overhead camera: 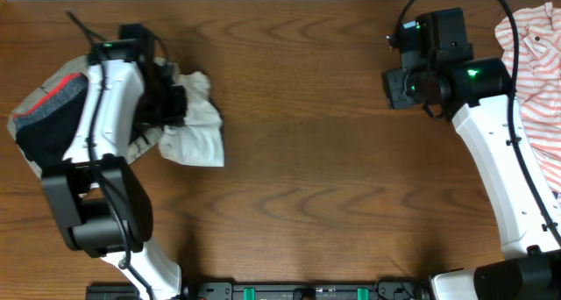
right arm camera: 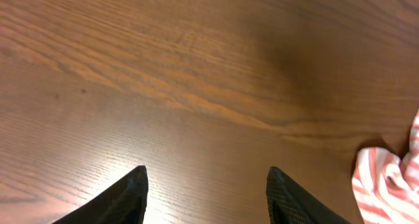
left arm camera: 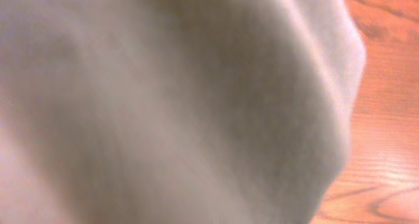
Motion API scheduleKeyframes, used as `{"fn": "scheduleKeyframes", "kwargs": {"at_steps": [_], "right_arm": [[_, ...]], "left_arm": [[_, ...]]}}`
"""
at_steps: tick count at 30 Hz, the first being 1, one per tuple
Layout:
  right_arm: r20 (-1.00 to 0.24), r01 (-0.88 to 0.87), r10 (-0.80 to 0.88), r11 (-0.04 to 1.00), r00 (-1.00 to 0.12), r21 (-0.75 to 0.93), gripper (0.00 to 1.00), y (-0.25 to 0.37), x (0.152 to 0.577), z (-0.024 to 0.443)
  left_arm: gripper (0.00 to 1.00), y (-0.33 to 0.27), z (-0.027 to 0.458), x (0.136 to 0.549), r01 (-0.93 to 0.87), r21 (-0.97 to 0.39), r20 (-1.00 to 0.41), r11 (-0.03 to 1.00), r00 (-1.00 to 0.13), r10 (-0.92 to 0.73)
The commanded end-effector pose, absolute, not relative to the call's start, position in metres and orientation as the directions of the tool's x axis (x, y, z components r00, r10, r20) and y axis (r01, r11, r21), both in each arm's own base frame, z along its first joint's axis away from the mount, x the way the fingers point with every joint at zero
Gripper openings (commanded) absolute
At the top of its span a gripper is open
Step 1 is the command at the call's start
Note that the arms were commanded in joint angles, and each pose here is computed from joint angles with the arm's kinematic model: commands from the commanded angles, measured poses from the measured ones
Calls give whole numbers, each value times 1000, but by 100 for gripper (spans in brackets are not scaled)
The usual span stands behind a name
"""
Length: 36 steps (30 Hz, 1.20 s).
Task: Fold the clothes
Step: 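Carry the bundle with the left gripper onto the clothes stack at left, then release the bundle on the stack and lift the left gripper away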
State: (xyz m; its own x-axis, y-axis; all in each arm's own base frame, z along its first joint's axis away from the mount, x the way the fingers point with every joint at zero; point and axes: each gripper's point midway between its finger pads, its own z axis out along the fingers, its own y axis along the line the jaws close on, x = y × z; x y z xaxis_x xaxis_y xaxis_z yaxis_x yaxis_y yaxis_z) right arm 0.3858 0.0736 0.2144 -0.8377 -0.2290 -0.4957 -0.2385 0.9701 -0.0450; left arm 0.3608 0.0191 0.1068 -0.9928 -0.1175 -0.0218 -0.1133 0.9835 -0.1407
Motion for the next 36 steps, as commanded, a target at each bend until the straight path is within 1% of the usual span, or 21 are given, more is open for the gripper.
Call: {"fn": "scheduleKeyframes", "kwargs": {"at_steps": [1,13,17,22,29,36], "right_arm": [[-506,-228,-220,973,-834,-47,57,69,382,222],[-491,-228,-221,972,-843,-47,58,68,379,219],[-483,-229,-222,972,-847,-46,58,68,377,218],[-474,-229,-222,972,-852,-45,58,67,375,217],[-462,-229,-224,972,-858,-45,58,67,372,215],[-463,-229,-224,972,-858,-45,59,67,372,215]], "left_arm": [[6,42,136,373,-124,-119,-111,985,-984,-137],[7,104,190,392,-237,-110,-261,965,-930,-258],[6,130,193,386,-299,-124,-273,946,-906,-322],[6,153,197,384,-349,-221,-301,911,-864,-404],[6,195,199,371,-439,-223,-321,870,-810,-491],[6,213,198,360,-482,-222,-319,848,-786,-530]]}}
